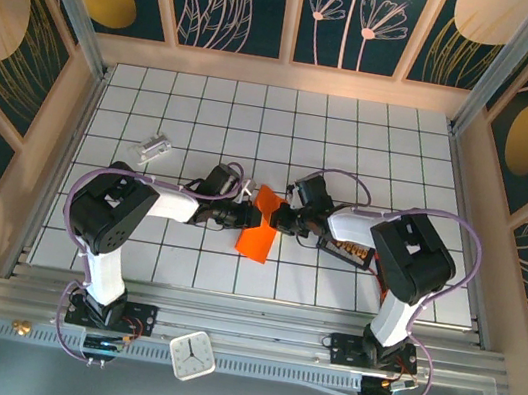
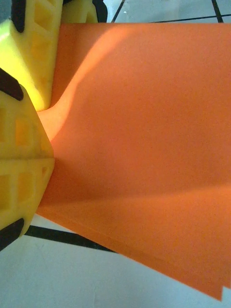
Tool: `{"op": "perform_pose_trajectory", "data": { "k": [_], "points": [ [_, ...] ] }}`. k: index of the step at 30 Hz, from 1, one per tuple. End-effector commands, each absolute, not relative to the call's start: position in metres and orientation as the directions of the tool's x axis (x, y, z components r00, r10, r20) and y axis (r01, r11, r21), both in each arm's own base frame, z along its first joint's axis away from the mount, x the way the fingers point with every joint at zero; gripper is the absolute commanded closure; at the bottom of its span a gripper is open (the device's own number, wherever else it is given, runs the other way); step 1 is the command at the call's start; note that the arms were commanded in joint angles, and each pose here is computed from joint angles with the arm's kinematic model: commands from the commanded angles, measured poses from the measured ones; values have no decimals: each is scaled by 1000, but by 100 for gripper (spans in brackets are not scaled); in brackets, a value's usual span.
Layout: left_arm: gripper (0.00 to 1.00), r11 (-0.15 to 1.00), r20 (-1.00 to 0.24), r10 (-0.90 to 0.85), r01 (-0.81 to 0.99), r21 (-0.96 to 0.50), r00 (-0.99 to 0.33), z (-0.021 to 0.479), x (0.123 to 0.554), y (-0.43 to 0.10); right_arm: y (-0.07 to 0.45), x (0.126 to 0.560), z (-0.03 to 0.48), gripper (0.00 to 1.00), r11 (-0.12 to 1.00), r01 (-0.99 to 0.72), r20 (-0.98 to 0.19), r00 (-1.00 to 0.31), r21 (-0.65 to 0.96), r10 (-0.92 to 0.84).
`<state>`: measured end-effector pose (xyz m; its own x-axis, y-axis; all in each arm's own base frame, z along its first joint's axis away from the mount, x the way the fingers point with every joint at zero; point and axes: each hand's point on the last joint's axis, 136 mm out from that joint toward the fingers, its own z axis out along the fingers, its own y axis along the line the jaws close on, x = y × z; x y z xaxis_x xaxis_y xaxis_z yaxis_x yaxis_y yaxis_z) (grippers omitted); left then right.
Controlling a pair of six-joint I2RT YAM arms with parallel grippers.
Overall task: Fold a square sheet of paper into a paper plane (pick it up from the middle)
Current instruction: Hold the square sheet of paper at the center of the table.
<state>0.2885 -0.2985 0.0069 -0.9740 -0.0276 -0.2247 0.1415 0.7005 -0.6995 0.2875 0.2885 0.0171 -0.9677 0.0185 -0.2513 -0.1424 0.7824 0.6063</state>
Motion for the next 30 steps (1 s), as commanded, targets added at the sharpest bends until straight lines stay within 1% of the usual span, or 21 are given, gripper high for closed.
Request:
{"op": "perform_pose_trajectory", "data": {
  "k": [1,6,15,19,22,24,26,27,28,30],
  "points": [
    [78,972,-30,-52,-44,-232,-998,-126,228,-189,267,270,-20,100,852,-88,-185,-983,516,11],
    [73,971,-43,-61,-49,-234,-997,-120,233,-191,257,264,-32,100,876,-70,-164,-986,478,11],
    [51,958,-95,-89,-59,-282,-992,-89,250,-203,247,255,-42,100,892,-52,-137,-990,450,11],
    [44,948,-140,-109,-61,-311,-984,-61,259,-208,246,254,-43,100,892,-48,-132,-991,449,14],
    [41,945,-201,-132,-62,-322,-971,-30,269,-207,246,253,-43,100,891,-46,-130,-991,452,14],
    [40,936,-250,-154,-60,-347,-956,-5,277,-209,246,253,-44,100,891,-45,-129,-992,452,15],
    [42,908,-287,-183,-49,-416,-940,20,284,-218,246,253,-43,100,892,-47,-130,-991,450,14],
    [45,891,-294,-192,-41,-451,-936,29,285,-224,245,254,-43,100,892,-48,-131,-991,450,13],
    [51,868,-297,-199,-27,-497,-934,39,287,-231,245,254,-43,100,892,-48,-133,-991,449,13],
    [66,820,-284,-203,-4,-572,-937,50,287,-246,245,253,-43,100,892,-47,-133,-991,450,15]
  ]
}}
